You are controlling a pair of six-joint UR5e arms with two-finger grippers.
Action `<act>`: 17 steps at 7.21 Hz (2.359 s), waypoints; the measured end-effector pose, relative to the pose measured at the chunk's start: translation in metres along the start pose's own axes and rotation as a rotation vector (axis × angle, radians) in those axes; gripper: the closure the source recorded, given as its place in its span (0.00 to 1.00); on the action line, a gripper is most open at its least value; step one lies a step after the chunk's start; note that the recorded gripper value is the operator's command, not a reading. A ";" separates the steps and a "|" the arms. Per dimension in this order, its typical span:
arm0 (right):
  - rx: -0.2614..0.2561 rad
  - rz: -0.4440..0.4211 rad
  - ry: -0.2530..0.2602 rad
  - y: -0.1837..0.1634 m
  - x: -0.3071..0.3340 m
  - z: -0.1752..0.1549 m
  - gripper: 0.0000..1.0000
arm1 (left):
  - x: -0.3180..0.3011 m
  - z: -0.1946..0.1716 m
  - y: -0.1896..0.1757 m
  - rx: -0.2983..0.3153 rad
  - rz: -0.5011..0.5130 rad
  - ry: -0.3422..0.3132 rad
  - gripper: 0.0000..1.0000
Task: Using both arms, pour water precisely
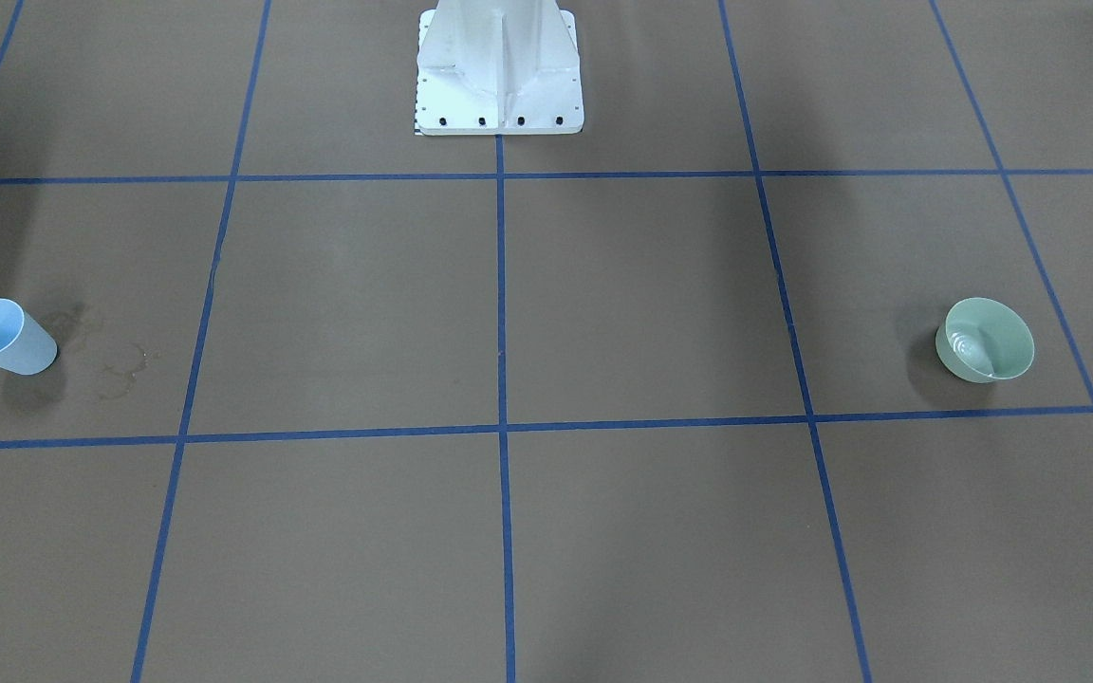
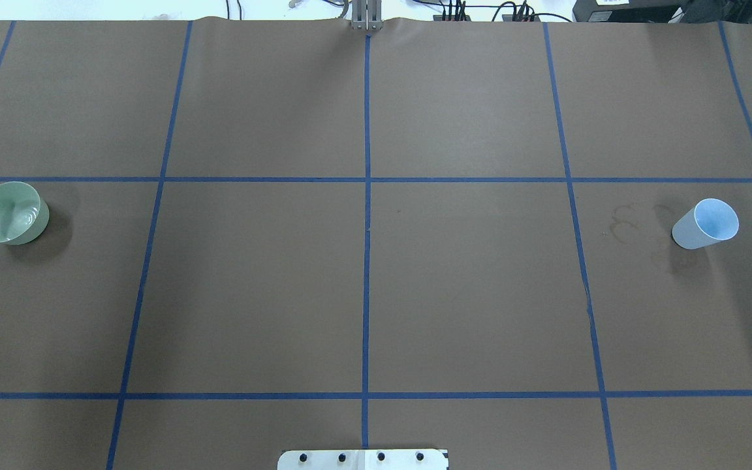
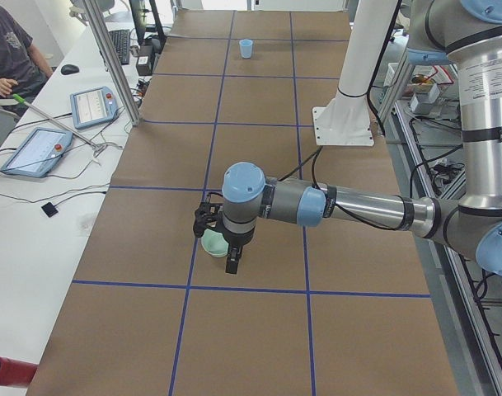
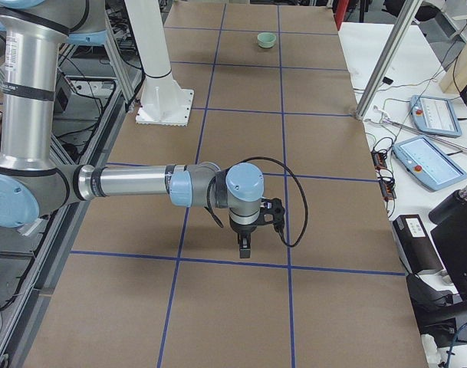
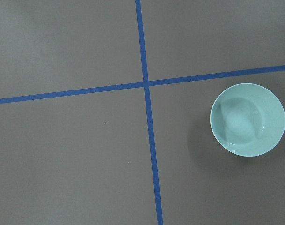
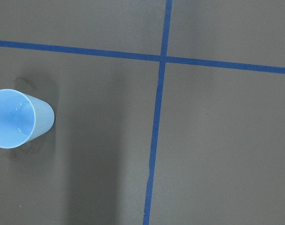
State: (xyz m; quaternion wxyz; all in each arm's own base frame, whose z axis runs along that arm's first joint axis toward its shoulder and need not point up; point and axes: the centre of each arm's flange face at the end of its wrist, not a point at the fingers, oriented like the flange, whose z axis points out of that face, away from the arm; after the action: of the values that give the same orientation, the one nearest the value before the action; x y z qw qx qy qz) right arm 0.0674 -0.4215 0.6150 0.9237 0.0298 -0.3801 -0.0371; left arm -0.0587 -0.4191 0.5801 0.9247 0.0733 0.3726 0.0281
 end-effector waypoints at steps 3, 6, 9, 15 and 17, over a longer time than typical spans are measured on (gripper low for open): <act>-0.005 0.006 -0.002 0.000 0.002 0.002 0.00 | -0.002 0.014 0.009 -0.015 -0.022 0.074 0.03; -0.005 0.004 -0.002 0.002 0.002 0.002 0.00 | 0.037 0.077 -0.043 -0.034 0.092 0.113 0.00; -0.003 0.002 -0.005 0.002 0.001 0.001 0.00 | 0.036 0.119 -0.059 -0.022 -0.008 0.091 0.00; -0.001 0.001 -0.006 0.002 0.000 0.000 0.00 | 0.083 0.204 -0.085 -0.152 0.003 0.078 0.04; -0.002 0.003 -0.007 0.002 0.000 0.001 0.00 | 0.084 0.224 -0.086 -0.184 -0.002 0.063 0.49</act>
State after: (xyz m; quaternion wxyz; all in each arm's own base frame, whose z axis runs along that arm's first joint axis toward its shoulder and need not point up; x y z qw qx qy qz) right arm 0.0669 -0.4196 0.6157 0.9225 0.0285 -0.3832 -0.0363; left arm 0.1573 -0.5210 0.6684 0.9154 -0.0130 0.3973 0.0637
